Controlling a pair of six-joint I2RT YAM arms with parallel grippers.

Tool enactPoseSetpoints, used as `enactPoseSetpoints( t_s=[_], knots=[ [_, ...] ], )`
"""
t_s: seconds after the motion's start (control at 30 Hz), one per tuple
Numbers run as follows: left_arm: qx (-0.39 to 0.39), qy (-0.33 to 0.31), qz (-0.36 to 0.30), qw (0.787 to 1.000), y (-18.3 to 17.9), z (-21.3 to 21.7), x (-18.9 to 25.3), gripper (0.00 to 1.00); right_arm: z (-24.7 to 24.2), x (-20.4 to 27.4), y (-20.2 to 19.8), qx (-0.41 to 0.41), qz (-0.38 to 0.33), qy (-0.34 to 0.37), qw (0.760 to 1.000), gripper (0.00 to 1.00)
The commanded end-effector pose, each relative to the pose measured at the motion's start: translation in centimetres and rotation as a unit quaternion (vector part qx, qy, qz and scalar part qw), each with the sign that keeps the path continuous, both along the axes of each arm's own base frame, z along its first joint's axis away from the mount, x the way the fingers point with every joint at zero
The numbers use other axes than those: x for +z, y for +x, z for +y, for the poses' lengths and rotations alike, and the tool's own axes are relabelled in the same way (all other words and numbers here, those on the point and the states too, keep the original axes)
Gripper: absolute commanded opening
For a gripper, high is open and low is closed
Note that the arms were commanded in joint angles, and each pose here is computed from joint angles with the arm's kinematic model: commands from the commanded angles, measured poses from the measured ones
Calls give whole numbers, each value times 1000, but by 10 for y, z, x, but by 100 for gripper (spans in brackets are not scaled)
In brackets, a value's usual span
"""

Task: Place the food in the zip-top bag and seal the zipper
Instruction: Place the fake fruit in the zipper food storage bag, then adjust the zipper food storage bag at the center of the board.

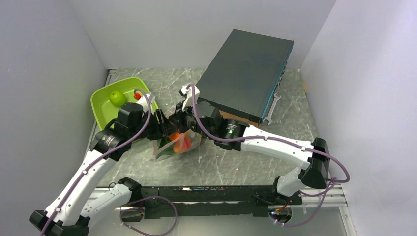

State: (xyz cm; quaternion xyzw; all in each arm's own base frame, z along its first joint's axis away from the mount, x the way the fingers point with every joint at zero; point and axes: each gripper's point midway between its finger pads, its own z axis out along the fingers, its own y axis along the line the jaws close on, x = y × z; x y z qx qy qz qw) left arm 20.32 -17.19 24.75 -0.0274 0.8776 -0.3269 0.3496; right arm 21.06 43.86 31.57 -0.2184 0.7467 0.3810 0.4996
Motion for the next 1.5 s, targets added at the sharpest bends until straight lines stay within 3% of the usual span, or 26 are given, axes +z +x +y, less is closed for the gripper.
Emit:
enactPoseSetpoints(
  t_s=[0.0, 0.17, 0.2, 0.23, 0.27, 0.47, 0.6, 0.73, 0.87, 0.93, 1.03, 1.17, 1.27, 1.4, 1.47],
  knots=[
    [4, -54, -51, 997, 9, -10, 31, 34, 1, 50, -17, 27, -1, 96, 995, 0],
    [-38, -80, -88, 992, -15, -11, 48, 59, -11, 42, -5, 5, 9, 94, 996, 0],
    [-52, -82, -90, 991, -23, -11, 51, 73, -12, 40, -3, 2, 10, 90, 996, 0],
    [-65, -81, -92, 990, -29, -11, 54, 95, -13, 39, -1, -1, 8, 86, 996, 0],
    [-83, -80, -95, 989, -37, -12, 57, 99, -14, 39, 2, -6, 5, 84, 996, 0],
    [-87, -52, -129, 987, -65, 10, 69, 99, -21, 34, 8, -19, 11, 69, 997, 0],
    [-48, -14, -131, 990, -68, 32, 58, 85, -19, 35, 10, -17, 19, 59, 998, 0],
    [-40, 1, -124, 992, -59, 32, 30, 92, -14, 36, 6, -5, 29, 54, 998, 0],
    [-54, -22, -113, 992, -52, 18, 24, 87, -15, 34, 1, 2, 41, 48, 998, 0],
    [-56, -39, -111, 992, -48, 12, 22, 80, -17, 32, -1, 7, 45, 43, 998, 0],
    [-81, -78, -113, 987, -47, -4, 24, 56, -17, 29, -3, 13, 50, 30, 998, 0],
    [-96, -106, -106, 984, -46, -15, 19, 34, -16, 24, -8, 28, 50, 8, 998, 0],
    [-85, -98, -89, 988, -43, -14, 11, 2, -12, 22, -14, 52, 44, -6, 998, 0],
    [-48, -109, -79, 990, -42, -7, 17, 0, -7, 14, -20, 82, 34, -54, 995, 1],
    [-17, -125, -69, 990, -42, -2, 21, 0, -8, 12, -22, 85, 23, -88, 992, 11]
  ],
)
